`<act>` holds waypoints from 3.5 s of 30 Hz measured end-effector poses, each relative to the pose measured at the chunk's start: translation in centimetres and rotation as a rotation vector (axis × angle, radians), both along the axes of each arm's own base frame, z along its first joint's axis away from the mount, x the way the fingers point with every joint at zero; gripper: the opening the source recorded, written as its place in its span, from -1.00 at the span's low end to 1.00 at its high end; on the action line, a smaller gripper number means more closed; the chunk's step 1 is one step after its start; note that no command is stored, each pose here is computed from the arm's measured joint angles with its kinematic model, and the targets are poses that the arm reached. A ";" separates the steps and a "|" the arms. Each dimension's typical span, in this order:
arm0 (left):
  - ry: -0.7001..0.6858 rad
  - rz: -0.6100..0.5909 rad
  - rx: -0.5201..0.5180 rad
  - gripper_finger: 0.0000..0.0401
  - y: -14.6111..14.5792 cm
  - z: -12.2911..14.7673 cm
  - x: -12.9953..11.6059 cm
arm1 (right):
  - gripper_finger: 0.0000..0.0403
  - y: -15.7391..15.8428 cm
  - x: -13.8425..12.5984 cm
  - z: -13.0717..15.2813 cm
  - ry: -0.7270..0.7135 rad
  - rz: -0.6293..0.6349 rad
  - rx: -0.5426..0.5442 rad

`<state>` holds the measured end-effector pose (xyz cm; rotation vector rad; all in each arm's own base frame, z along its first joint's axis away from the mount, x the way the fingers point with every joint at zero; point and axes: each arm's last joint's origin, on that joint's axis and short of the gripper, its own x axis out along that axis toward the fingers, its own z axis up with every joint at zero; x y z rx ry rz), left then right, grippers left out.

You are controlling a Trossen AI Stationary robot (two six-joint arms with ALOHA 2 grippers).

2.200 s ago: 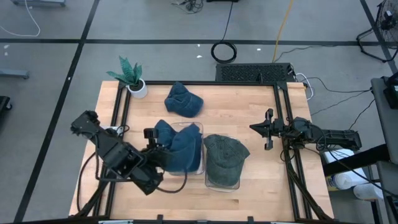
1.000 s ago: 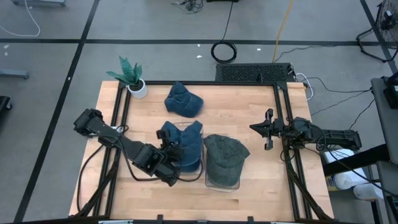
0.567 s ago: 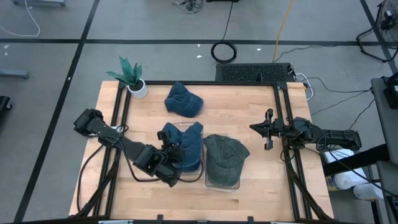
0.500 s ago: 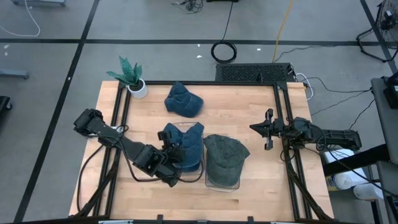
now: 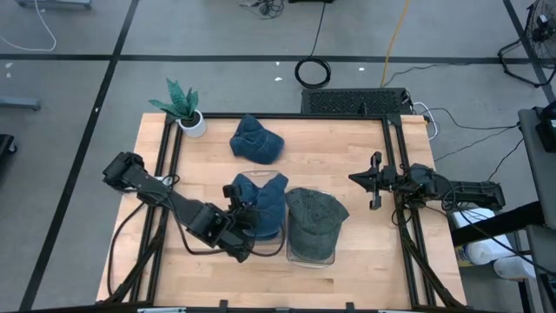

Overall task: Pick & Place hat
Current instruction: Put the bottom blue cap into the left transparent bin

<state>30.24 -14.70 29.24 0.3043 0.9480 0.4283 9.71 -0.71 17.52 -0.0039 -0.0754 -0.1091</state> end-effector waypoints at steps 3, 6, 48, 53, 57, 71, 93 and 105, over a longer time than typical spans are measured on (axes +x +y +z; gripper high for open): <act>0.021 0.005 0.010 -0.97 0.1 -0.7 -0.2 | -1.00 0.0 0.0 0.0 0.000 0.000 0.000; 0.043 0.016 0.005 -0.98 0.3 -1.6 -0.3 | -1.00 0.0 0.0 0.0 0.000 0.000 0.000; 0.076 -0.005 -0.143 -0.97 0.8 -5.6 0.1 | -1.00 0.0 0.0 0.0 0.000 0.000 0.000; 0.062 -0.018 -0.166 -0.96 0.7 -5.6 0.3 | -1.00 0.0 0.0 0.0 0.000 0.001 0.000; 0.063 -0.014 -0.167 -0.98 0.8 -5.6 0.3 | -1.00 0.0 0.0 0.0 0.000 0.001 0.000; 0.196 -0.043 -0.190 -0.98 1.1 -8.5 1.7 | -1.00 0.0 0.0 0.0 0.000 0.000 0.000; 0.219 -0.021 -0.247 -0.83 1.4 -9.6 2.4 | -1.00 0.0 0.0 0.0 0.000 0.001 0.000; 0.190 -0.067 -0.303 -0.57 0.8 -7.9 3.3 | -1.00 0.0 0.0 0.0 0.000 0.000 0.000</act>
